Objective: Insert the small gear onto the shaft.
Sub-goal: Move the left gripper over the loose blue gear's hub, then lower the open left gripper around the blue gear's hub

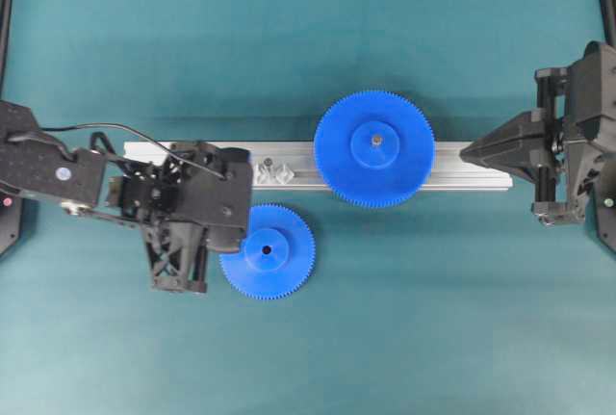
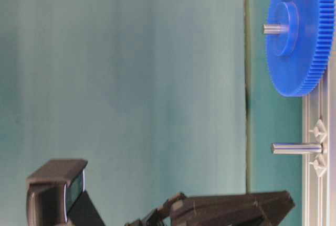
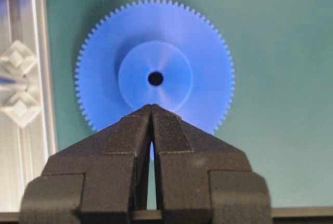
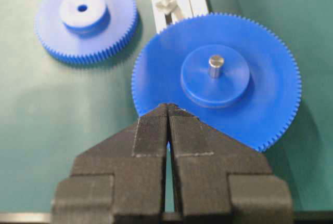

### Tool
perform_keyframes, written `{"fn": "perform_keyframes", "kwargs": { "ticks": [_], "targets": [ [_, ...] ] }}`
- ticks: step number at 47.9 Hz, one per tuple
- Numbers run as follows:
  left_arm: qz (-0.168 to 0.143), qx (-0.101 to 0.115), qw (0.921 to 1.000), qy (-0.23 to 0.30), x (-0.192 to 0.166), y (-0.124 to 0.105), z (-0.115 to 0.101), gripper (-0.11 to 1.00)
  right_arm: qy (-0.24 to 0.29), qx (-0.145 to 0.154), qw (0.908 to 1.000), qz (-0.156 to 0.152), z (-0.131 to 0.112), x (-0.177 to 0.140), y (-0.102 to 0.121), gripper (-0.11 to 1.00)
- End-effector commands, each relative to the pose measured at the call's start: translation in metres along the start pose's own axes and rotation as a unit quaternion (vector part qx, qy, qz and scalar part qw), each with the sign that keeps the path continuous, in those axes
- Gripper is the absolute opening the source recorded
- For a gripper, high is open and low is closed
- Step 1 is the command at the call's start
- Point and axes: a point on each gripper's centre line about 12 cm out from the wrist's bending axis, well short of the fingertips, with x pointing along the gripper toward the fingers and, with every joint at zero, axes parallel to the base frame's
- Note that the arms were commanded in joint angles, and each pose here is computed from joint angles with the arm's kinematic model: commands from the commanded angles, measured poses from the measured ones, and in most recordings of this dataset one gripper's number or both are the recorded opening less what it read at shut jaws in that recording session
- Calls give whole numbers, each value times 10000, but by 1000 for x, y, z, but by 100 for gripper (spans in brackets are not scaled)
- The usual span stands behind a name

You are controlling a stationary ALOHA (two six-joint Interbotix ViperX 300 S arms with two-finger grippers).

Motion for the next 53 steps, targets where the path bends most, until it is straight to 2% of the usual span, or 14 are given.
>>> {"fn": "perform_keyframes", "kwargs": {
  "ticks": [1, 9, 20, 31, 53],
  "targets": [
    [-34, 55, 9999, -160, -2, -4, 14, 0, -123, 61, 9999, 2, 9, -1, 0, 3],
    [-37, 68, 10000, -45, 8, -6, 17, 0, -109, 64, 9999, -6, 8, 0, 0, 3],
    [-11, 62, 9992, 407, 24, -6, 22, 0, -89, 75, 9999, -29, 7, 0, -1, 3],
    [20, 55, 9958, 918, 41, -6, 27, 0, -90, 64, 9999, -37, 7, 0, -2, 3],
    [48, 86, 9895, 1443, 56, -7, 35, 0, -75, 75, 9999, -45, 4, 1, -2, 3]
  ]
}}
